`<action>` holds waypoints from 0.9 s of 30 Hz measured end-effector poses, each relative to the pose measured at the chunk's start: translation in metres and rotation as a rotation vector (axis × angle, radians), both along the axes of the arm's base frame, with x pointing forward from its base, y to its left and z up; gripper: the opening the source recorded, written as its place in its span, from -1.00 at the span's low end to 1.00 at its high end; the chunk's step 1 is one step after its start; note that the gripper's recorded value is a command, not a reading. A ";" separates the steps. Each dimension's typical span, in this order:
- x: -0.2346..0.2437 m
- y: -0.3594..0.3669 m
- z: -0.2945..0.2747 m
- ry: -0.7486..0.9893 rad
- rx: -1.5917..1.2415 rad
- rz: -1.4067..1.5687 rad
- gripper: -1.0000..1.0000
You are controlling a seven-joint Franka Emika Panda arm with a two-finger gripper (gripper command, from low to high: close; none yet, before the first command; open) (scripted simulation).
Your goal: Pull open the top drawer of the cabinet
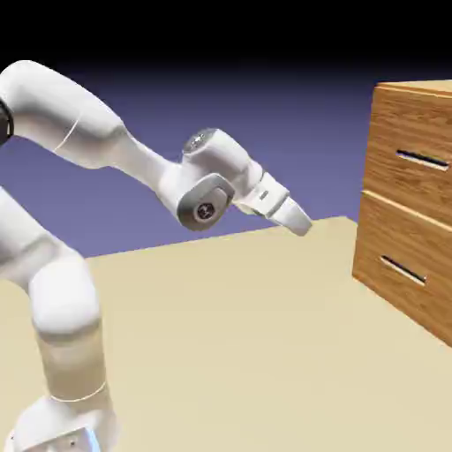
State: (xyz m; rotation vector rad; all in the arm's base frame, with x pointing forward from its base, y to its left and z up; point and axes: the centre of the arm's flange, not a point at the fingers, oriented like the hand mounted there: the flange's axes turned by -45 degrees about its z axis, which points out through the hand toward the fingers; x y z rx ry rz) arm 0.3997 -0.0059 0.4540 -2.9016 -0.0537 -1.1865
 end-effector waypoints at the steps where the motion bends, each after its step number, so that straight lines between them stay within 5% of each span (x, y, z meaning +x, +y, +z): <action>1: 0.008 -0.009 -0.004 0.017 0.018 -0.008 0.00; 14: 0.088 -0.132 -0.096 0.198 0.122 -0.147 0.00; 27: 0.123 -0.240 -0.152 0.208 -0.065 -0.250 0.00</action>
